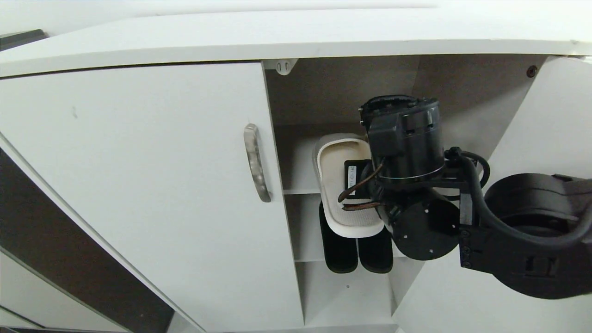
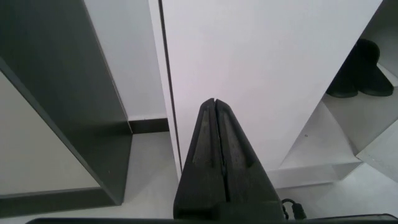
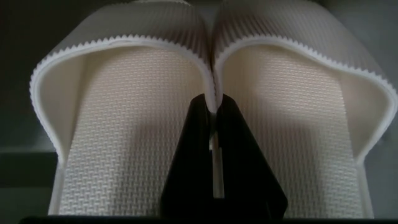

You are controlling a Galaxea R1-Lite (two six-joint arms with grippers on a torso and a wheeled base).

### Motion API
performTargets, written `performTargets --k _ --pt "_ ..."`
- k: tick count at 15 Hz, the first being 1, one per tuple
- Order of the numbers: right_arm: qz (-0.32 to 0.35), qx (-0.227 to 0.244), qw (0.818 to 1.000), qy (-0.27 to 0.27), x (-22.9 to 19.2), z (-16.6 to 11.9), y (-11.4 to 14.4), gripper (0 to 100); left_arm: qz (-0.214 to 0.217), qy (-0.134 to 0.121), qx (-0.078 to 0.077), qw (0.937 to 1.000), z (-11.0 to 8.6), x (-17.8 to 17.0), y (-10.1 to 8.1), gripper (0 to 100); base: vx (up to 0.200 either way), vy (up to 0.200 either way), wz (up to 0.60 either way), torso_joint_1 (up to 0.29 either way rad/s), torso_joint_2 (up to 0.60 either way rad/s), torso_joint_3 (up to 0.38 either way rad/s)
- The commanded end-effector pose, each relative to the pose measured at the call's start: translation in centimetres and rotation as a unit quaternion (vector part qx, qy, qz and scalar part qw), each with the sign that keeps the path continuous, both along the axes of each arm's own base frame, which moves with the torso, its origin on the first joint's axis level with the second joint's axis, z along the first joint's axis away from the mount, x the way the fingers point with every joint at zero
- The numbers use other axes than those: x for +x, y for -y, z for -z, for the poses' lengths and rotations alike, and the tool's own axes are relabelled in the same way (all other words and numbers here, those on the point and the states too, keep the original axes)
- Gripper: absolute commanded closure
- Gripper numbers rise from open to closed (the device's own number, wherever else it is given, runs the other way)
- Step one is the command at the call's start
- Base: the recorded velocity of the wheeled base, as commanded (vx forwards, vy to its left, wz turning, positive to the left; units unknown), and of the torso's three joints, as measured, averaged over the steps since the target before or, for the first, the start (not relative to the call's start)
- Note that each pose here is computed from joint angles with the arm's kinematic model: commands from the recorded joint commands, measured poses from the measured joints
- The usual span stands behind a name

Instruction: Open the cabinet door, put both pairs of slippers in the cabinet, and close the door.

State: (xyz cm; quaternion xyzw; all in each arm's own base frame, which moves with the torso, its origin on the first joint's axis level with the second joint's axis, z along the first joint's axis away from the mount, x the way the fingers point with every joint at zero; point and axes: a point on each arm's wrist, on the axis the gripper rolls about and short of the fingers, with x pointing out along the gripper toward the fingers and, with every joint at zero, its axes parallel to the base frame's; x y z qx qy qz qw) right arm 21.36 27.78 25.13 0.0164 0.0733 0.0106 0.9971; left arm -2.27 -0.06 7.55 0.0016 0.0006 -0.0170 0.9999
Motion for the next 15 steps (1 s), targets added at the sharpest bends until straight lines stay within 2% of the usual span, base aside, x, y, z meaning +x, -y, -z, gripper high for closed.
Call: performTargets --k 1,9,15 --pt "-0.004 -0.002 1.000 0.002 -0.2 0.6 -0.1 100 -0.001 0.000 0.000 1.0000 0.0 0.0 0.0 100 0.000 0.000 0.00 0.000 0.00 0.000" --pt "0.016 0.011 1.000 0.014 4.5 0.7 -0.3 100 -0.001 0.000 -0.001 1.0000 0.0 0.0 0.0 100 0.000 0.000 0.00 0.000 0.00 0.000" --pt "0.015 -0.004 0.999 0.030 6.3 -0.2 -1.0 100 -0.002 0.000 -0.002 1.0000 0.0 0.0 0.0 100 0.000 0.000 0.00 0.000 0.00 0.000"
